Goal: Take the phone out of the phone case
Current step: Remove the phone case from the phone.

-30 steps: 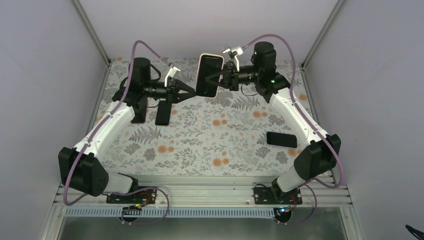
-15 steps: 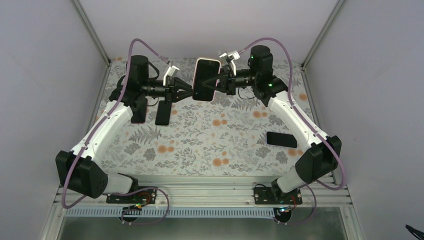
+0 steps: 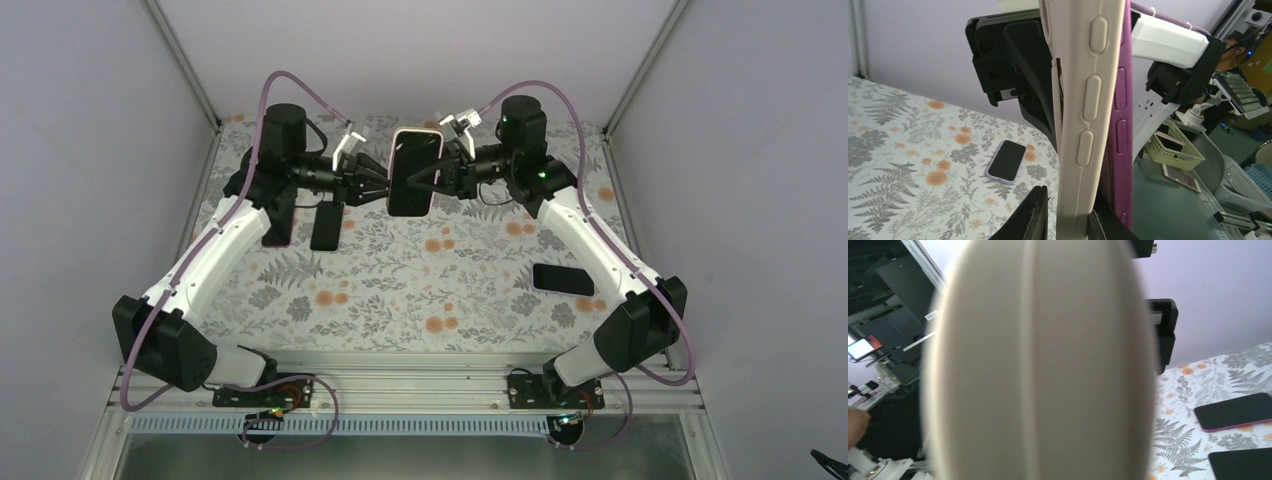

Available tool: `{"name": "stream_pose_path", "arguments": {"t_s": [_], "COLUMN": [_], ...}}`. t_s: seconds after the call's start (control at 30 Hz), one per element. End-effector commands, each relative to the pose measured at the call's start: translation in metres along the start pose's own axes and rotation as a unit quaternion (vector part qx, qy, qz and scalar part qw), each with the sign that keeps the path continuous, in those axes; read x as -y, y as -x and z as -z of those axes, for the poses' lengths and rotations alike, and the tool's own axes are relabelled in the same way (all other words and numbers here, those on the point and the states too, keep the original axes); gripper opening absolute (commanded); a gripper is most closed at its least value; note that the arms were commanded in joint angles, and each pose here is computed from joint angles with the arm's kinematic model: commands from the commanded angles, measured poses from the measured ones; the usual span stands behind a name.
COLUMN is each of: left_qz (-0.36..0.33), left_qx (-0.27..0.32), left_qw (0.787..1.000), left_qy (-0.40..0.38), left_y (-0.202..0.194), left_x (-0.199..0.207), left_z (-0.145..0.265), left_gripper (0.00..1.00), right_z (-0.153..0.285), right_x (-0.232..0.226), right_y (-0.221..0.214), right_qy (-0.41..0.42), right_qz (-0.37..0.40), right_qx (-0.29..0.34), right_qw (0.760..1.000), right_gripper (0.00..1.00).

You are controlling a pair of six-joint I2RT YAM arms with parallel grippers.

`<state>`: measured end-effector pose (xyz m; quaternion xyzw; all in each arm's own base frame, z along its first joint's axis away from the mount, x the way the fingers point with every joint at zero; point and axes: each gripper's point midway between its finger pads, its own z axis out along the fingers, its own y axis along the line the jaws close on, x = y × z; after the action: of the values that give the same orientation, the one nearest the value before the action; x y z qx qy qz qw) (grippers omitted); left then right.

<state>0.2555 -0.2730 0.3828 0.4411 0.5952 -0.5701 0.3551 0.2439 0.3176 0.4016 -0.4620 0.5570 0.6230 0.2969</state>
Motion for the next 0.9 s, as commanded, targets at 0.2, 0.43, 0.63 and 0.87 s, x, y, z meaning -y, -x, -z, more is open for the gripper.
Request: {"name": "stream_pose_path", "arguments": {"t_s": [0.2,0.43,0.63,0.87], "left_qz": [-0.047,-0.028,0.044,0.079], "left_qx": [0.015,0.018,0.043,0.053], "left_qw": [0.999,0.999,0.998,0.993], "left_qy": [-0.016,-0.007,0.031,0.065], "left_y": [-0.011,-0.018,-0.014,-0.018], "left_x": [0.011,0.006,-0.025,-0.046], "left_z": [-0.03,-0.023,-0.001,0.014], "left_gripper": [0.1,0.02,0.02,0.02], "right_z": [-0.042,-0.043,-0.027,-0.001], "right_x": [-0.07,-0.039,-0.005,0.021], "right_y": [-0.049,-0.044,-0.03,-0.017], "right_qy": [0.209,0.139,0.07,0.008], "right_qz": [-0.095,-0.099,-0.104,-0.122], "right_qx": [-0.089,-0.072,-0.048,-0.017], "right_qw": [0.969,0.983,0.991,0.992], "right_gripper": [0.04,0.04,0.14,0.36]}}
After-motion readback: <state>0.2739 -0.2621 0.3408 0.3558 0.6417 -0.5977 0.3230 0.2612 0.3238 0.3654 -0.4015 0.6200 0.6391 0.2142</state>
